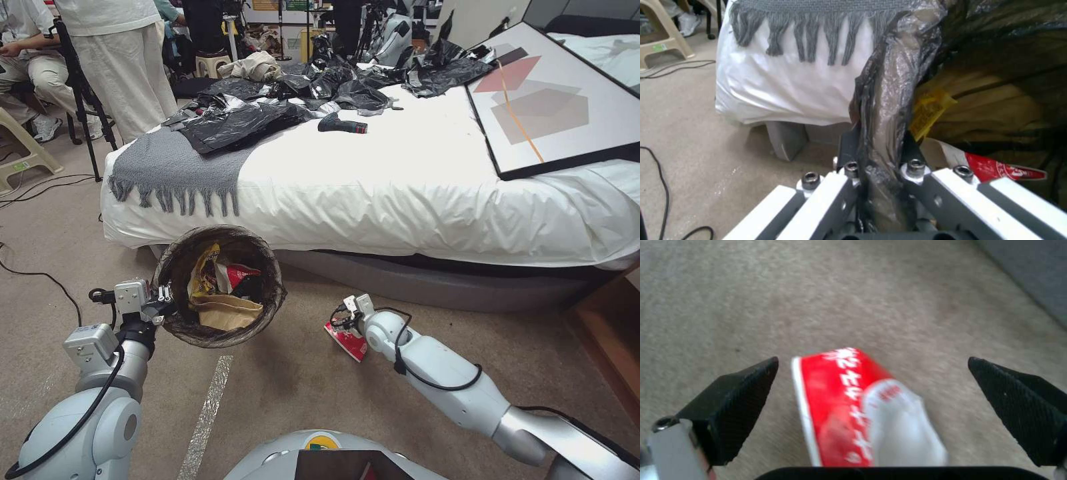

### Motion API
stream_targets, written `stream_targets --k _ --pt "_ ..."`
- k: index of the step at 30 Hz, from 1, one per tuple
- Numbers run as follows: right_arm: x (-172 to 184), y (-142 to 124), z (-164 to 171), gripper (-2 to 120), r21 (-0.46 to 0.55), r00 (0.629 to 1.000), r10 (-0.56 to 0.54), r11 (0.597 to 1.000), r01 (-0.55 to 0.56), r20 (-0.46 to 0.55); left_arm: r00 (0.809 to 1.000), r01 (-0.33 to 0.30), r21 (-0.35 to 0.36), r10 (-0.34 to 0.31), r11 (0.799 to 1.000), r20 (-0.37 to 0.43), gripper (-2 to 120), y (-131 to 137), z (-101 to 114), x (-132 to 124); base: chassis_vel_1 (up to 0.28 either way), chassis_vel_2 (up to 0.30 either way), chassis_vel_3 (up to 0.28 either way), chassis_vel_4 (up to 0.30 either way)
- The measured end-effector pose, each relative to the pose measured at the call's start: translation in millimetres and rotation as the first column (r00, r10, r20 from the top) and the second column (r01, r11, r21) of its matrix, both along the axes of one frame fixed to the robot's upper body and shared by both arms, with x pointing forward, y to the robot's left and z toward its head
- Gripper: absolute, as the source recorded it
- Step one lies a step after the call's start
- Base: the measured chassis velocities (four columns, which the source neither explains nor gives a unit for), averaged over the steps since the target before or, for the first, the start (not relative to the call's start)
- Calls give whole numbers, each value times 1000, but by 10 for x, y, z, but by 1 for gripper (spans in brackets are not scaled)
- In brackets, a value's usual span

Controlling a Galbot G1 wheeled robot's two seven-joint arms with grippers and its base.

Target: Pick up the trash bin, then pick up the garbage from the floor and place it into the trash bin.

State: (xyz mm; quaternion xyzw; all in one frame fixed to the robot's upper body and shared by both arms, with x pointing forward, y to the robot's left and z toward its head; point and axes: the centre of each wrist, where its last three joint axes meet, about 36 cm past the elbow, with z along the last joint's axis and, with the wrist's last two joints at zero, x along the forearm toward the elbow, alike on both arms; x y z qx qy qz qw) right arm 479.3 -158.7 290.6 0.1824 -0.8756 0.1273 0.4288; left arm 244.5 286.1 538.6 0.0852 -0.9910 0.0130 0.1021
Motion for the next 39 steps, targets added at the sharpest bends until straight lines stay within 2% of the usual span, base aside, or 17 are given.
stream_targets --k 5,11,16,23,31,34,39 --pt "-12 126 -118 100 -8 1000 11 1000 -11 -14 1000 0 0 0 1000 10 0 4 14 14 0 0 0 0" --pt "-82 114 -269 100 -22 999 5 1000 -6 -35 1000 1 1 -1 1000 19 0 10 26 24 0 0 0 0" --pt "-171 10 -402 100 -34 998 -19 999 17 -59 1000 2 1 -2 1000 25 0 14 34 31 0 0 0 0" --pt "-302 -305 -467 100 -64 996 -58 997 53 -71 999 7 -3 -7 1000 36 0 0 44 49 0 0 0 0" --pt "-269 -382 -436 100 -71 996 -66 996 62 -58 999 7 0 -7 1000 36 0 -3 38 45 0 0 0 0" --pt "-221 -376 -421 95 -65 997 -65 996 62 -48 999 6 1 -6 1000 35 0 -4 32 38 0 0 0 0" --pt "-179 -356 -409 78 -52 997 -54 997 52 -48 999 5 1 -5 1000 35 0 -7 27 35 0 0 0 0"
